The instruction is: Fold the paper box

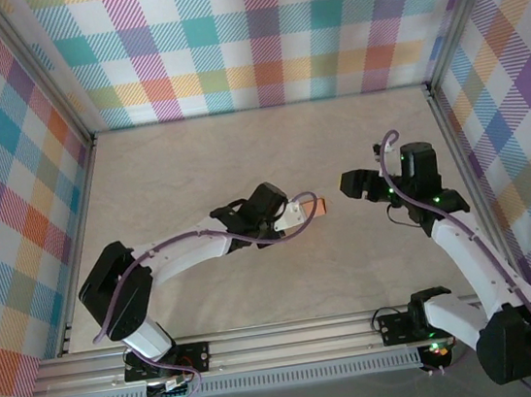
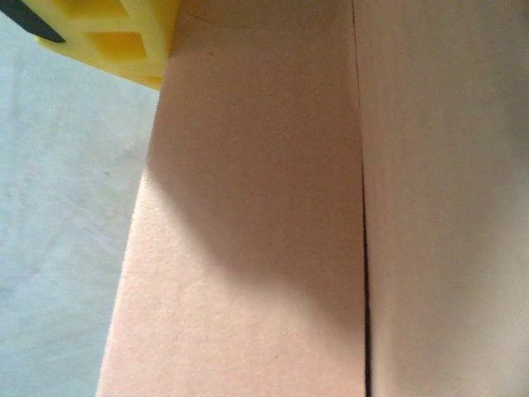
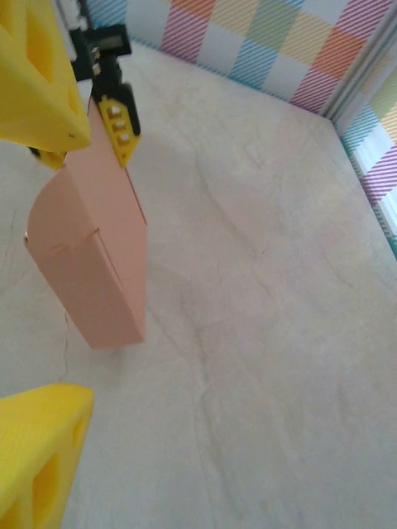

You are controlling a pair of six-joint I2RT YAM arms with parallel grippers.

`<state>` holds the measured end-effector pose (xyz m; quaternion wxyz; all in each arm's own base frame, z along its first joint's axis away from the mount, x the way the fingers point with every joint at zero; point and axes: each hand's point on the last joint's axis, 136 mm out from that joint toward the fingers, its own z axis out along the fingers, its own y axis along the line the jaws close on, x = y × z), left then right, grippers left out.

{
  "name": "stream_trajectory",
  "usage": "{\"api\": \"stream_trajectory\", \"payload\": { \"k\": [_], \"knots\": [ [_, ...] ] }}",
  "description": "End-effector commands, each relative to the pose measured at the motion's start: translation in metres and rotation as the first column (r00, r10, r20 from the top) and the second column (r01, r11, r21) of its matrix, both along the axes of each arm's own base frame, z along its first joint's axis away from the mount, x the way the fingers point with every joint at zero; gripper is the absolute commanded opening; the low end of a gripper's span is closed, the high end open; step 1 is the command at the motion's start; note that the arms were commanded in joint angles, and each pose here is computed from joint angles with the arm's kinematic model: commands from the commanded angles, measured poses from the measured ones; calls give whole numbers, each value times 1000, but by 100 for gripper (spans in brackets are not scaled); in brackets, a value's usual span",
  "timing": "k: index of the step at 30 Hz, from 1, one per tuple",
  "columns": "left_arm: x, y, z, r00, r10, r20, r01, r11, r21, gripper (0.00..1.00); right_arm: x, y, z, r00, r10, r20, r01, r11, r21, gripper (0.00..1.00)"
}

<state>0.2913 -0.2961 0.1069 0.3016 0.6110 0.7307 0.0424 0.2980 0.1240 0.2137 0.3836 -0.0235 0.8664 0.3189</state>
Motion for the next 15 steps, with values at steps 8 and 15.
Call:
{"api": "stream_trajectory", "payload": {
  "k": [8,15],
  "knots": [
    [-43,20,-5,952,-9,-305,41,995,96,37,-29,24,3,926,350,142,-287,897,-336,67],
    [-50,22,-8,929,-18,-369,62,992,107,37,-50,56,-11,819,561,125,-429,742,-515,61]
  ]
}}
